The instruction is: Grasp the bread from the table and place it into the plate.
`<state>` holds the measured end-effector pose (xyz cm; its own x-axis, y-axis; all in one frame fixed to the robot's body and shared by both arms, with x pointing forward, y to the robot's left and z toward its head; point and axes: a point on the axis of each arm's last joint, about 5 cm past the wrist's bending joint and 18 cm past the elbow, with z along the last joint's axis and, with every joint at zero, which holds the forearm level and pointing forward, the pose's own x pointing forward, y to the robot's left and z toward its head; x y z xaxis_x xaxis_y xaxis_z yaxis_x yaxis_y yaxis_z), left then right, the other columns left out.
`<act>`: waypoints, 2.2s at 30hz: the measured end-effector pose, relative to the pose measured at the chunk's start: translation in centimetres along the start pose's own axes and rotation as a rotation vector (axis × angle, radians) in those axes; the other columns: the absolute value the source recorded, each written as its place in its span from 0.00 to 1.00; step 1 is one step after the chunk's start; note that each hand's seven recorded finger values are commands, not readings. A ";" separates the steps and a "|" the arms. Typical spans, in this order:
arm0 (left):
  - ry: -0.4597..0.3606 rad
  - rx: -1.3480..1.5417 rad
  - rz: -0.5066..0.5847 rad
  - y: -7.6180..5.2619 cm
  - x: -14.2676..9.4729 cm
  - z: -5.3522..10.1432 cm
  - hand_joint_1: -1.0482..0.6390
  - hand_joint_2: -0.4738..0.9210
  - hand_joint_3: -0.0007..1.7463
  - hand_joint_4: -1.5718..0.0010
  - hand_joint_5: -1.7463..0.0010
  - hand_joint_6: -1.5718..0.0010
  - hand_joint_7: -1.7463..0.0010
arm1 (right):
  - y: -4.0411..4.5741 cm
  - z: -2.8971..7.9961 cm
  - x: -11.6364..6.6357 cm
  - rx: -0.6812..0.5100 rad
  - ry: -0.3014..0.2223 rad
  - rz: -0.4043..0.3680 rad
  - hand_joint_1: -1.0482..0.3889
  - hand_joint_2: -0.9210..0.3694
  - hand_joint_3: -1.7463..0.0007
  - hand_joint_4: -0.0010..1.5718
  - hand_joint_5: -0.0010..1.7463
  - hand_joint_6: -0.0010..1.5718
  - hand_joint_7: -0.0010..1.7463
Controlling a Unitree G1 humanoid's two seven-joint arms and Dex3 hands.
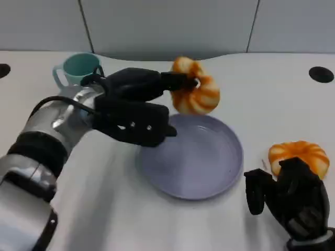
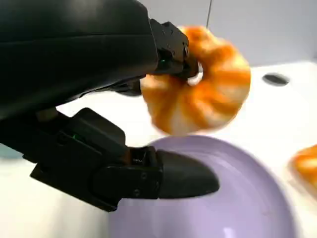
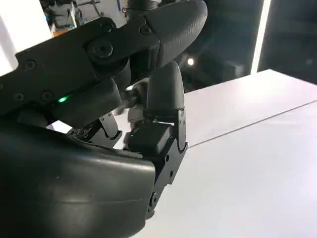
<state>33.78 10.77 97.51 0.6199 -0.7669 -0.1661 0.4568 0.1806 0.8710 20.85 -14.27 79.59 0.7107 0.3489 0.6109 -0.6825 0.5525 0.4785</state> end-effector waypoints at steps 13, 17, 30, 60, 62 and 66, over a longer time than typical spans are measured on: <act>-0.117 -0.332 0.043 0.5 -6.5 -2.4 0.00 1.00 0.32 1.00 1.00 0.90 0.95 | -1.77 1.5 0.6 0.052 0.266 0.079 0.49 0.02 1.00 0.54 1.00 0.45 0.94; -0.117 -0.329 0.033 0.7 -6.6 -2.2 0.00 1.00 0.32 1.00 1.00 0.85 0.92 | -1.35 0.5 0.4 0.137 0.216 0.059 0.51 0.03 1.00 0.51 1.00 0.66 0.33; 0.063 -0.145 -0.223 3.5 -4.8 -1.7 0.00 1.00 0.27 0.99 0.73 0.76 0.86 | -0.77 -0.3 1.3 0.119 0.216 0.080 0.49 0.01 0.99 0.48 1.00 0.39 0.95; -0.066 -0.442 0.053 1.8 -9.0 -5.0 0.00 1.00 0.35 1.00 0.41 0.67 0.88 | 0.43 -1.4 2.9 0.238 0.215 0.111 0.47 0.03 1.00 0.53 1.00 0.43 0.98; -0.059 -0.456 0.049 1.5 -9.2 -5.2 0.00 1.00 0.32 0.98 0.42 0.67 0.89 | 0.47 -1.4 2.9 0.242 0.215 0.114 0.47 0.02 1.00 0.53 1.00 0.45 0.92; -0.230 -0.955 0.170 -1.8 -11.0 -7.7 0.00 1.00 0.29 0.87 0.47 0.61 0.91 | 0.45 -1.3 2.9 0.226 0.213 0.129 0.42 0.02 1.00 0.55 1.00 0.48 0.87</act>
<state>31.02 23.58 94.20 0.6323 -0.7671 0.1083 0.7576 0.6415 0.1204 22.81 -12.01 80.70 0.6192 0.5684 0.5417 -0.7730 0.3199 0.5479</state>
